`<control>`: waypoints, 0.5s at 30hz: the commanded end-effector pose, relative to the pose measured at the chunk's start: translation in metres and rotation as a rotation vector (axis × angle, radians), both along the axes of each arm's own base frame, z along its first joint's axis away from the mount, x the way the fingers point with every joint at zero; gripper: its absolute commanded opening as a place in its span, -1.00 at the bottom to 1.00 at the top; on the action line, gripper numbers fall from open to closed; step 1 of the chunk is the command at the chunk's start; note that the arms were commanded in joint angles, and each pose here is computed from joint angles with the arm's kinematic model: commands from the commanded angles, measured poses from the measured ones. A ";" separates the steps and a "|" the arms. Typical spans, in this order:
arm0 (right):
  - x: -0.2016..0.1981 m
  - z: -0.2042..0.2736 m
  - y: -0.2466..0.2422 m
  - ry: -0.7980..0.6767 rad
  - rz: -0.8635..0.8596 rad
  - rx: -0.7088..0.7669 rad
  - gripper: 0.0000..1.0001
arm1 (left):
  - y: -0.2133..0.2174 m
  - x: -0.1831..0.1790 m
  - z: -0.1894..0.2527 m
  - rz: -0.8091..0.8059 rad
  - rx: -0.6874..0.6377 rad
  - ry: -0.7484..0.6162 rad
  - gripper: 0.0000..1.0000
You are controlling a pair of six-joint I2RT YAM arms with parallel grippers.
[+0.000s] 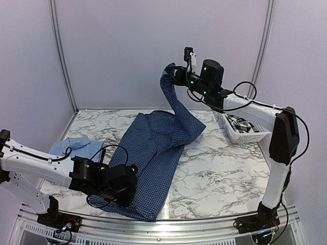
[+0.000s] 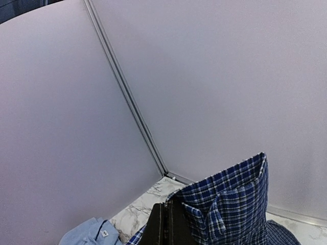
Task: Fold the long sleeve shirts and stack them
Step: Fold the corner of the shirt on the 1/3-folded shirt.
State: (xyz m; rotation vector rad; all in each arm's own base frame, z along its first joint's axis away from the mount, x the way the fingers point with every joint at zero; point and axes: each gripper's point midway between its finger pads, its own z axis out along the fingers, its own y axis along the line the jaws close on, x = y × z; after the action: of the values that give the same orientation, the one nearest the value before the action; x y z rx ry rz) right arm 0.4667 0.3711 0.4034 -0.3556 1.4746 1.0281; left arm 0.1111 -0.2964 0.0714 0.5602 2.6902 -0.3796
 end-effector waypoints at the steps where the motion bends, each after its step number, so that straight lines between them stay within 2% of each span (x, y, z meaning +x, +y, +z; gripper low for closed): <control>1: -0.011 0.033 0.030 -0.125 0.089 0.067 -1.00 | 0.000 -0.004 -0.003 0.015 -0.041 0.054 -1.00; 10: -0.001 0.003 0.078 -0.111 0.242 0.055 -1.00 | 0.007 -0.010 -0.007 0.023 -0.068 0.113 -1.00; 15: 0.001 0.000 0.088 -0.113 0.265 0.073 -1.00 | 0.010 -0.016 -0.004 0.010 -0.092 0.130 -1.00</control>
State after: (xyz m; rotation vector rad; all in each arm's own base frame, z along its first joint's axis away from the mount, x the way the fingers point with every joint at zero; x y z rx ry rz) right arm 0.4822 0.4501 0.3735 -0.5253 1.4008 1.1876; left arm 0.1032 -0.2894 0.0640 0.5052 2.7676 -0.4935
